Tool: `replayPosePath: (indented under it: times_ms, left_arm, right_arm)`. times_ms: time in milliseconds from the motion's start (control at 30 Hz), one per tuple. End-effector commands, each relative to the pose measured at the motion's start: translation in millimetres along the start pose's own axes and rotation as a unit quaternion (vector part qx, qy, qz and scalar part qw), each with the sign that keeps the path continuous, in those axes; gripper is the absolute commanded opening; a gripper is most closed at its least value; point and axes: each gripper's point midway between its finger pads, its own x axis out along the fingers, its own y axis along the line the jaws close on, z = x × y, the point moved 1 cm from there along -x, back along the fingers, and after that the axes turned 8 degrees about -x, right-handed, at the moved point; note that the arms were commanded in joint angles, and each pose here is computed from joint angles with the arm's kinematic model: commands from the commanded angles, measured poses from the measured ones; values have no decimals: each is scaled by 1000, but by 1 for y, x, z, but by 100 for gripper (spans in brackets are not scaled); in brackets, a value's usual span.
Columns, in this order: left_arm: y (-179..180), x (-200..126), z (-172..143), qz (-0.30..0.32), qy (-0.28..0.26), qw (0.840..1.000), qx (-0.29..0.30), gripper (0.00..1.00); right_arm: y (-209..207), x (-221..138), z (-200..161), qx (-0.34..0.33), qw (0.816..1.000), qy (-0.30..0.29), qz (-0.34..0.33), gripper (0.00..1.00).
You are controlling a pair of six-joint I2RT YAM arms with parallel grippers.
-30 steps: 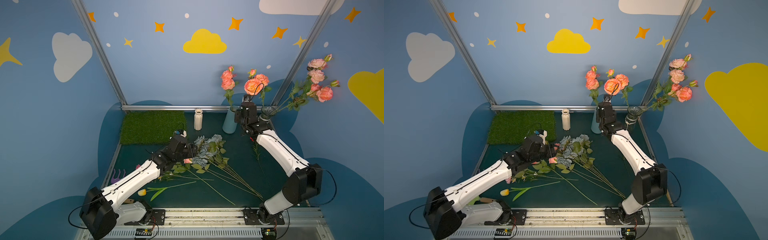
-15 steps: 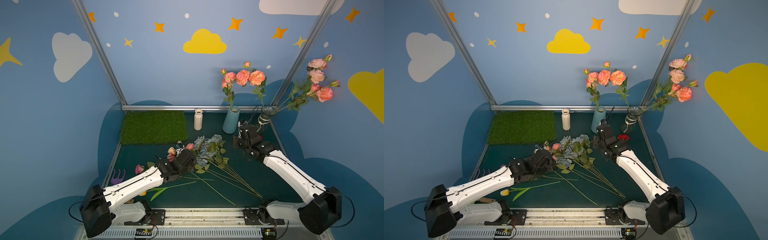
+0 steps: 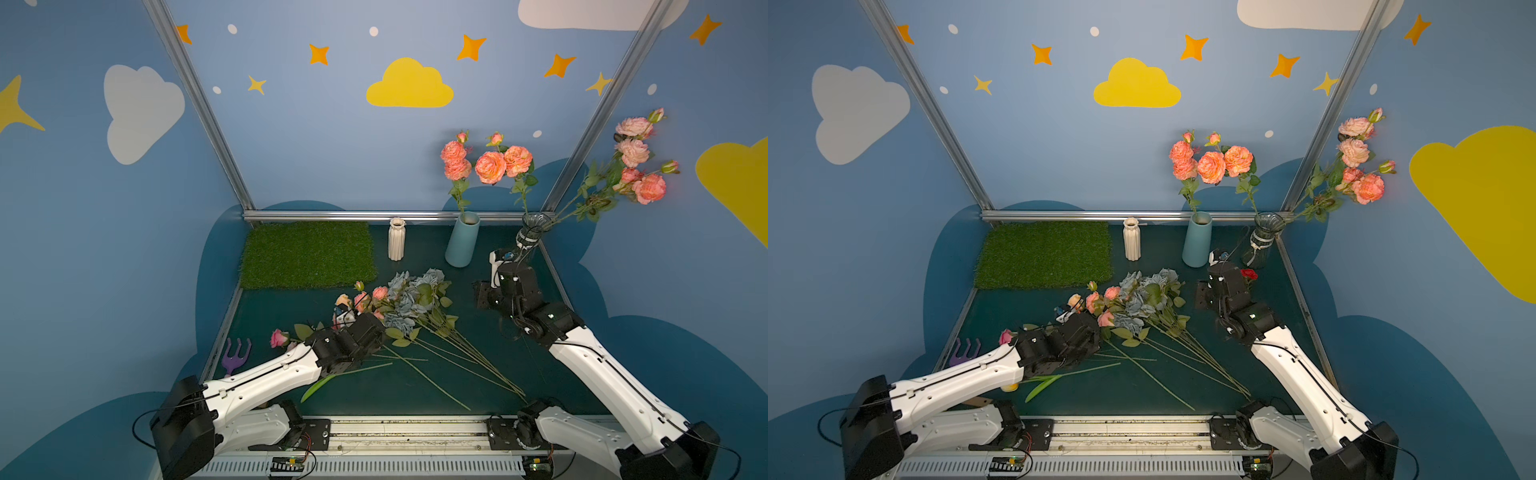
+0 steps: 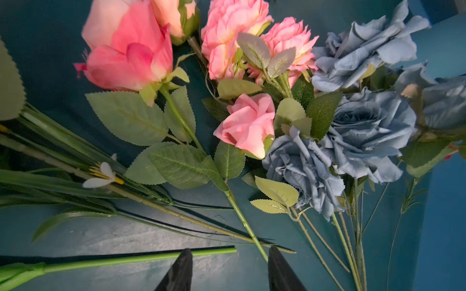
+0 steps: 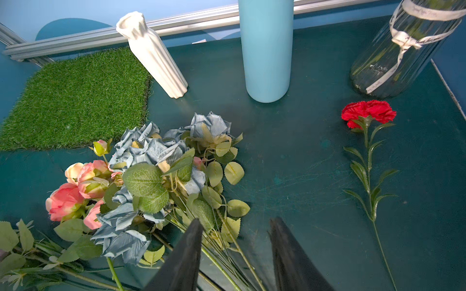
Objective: Place the pink flowers into the vase
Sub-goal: Pick up the flower at the center of the board.
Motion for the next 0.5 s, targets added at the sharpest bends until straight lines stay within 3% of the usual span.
replayPosePath:
  times_ms: [0,467]
  left_arm:
    - [1,12,-8,-14,17,998,-55,49]
    - [-6,26,-13,0,42,995,-96,48]
  right_arm:
    - [6,-5,-7,3,1000,5,21,46]
    - [3,-13,-13,8,1000,-3,24,47]
